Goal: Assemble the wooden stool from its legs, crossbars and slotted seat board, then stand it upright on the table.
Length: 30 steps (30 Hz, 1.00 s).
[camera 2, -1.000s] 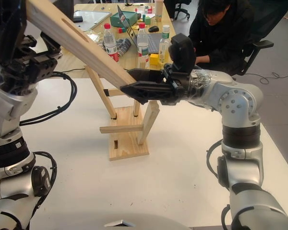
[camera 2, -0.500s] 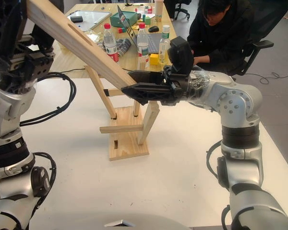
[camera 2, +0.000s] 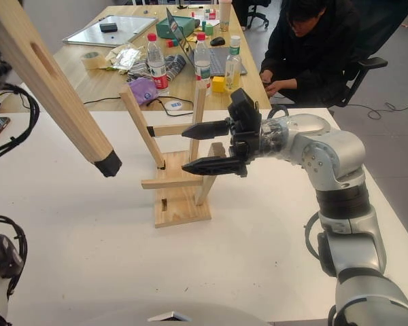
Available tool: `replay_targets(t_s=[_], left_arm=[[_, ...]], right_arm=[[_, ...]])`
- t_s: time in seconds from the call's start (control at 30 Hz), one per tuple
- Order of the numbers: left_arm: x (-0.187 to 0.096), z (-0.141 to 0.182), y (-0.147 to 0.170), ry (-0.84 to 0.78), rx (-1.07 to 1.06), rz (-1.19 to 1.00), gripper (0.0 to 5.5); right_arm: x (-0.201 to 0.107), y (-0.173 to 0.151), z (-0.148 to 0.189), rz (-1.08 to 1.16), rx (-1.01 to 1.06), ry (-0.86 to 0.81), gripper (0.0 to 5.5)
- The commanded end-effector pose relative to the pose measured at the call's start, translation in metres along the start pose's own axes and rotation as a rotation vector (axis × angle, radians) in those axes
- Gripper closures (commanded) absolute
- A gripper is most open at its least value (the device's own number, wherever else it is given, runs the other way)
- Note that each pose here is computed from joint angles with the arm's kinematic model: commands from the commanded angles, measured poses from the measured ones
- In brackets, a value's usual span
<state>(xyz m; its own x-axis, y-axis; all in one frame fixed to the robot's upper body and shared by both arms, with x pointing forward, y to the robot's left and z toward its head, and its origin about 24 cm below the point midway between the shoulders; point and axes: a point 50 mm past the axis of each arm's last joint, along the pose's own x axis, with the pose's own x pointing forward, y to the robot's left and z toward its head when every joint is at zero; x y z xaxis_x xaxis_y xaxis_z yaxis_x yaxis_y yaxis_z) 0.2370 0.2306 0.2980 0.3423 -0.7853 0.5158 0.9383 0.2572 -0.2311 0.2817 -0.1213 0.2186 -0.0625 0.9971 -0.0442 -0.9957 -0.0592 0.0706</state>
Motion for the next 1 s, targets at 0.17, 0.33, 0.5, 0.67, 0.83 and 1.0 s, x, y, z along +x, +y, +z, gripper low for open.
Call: replay_targets(t_s=[0.17, 0.33, 0.5, 0.67, 0.83, 1.0], left_arm=[[-0.051, -0.028, 0.018, -0.02, 0.101, 0.117, 3.48], [-0.072, -0.048, 0.03, -0.125, 0.226, 0.211, 3.48], [-0.084, -0.088, 0.036, -0.192, 0.277, 0.3, 3.48], [-0.097, -0.123, 0.04, -0.242, 0.252, 0.373, 3.48], [-0.103, -0.147, 0.045, -0.252, 0.203, 0.394, 3.48], [-0.102, -0.163, 0.049, -0.261, 0.162, 0.386, 3.48]], right_arm=[[-0.011, -0.005, 0.016, -0.063, -0.058, -0.031, 0.37], [-0.012, -0.004, 0.016, -0.071, -0.062, -0.034, 0.37], [-0.015, -0.005, 0.016, -0.084, -0.069, -0.044, 0.37], [-0.017, -0.005, 0.015, -0.088, -0.07, -0.041, 0.37], [-0.019, -0.008, 0.016, -0.084, -0.07, -0.03, 0.37], [-0.02, -0.01, 0.015, -0.074, -0.065, -0.011, 0.37]])
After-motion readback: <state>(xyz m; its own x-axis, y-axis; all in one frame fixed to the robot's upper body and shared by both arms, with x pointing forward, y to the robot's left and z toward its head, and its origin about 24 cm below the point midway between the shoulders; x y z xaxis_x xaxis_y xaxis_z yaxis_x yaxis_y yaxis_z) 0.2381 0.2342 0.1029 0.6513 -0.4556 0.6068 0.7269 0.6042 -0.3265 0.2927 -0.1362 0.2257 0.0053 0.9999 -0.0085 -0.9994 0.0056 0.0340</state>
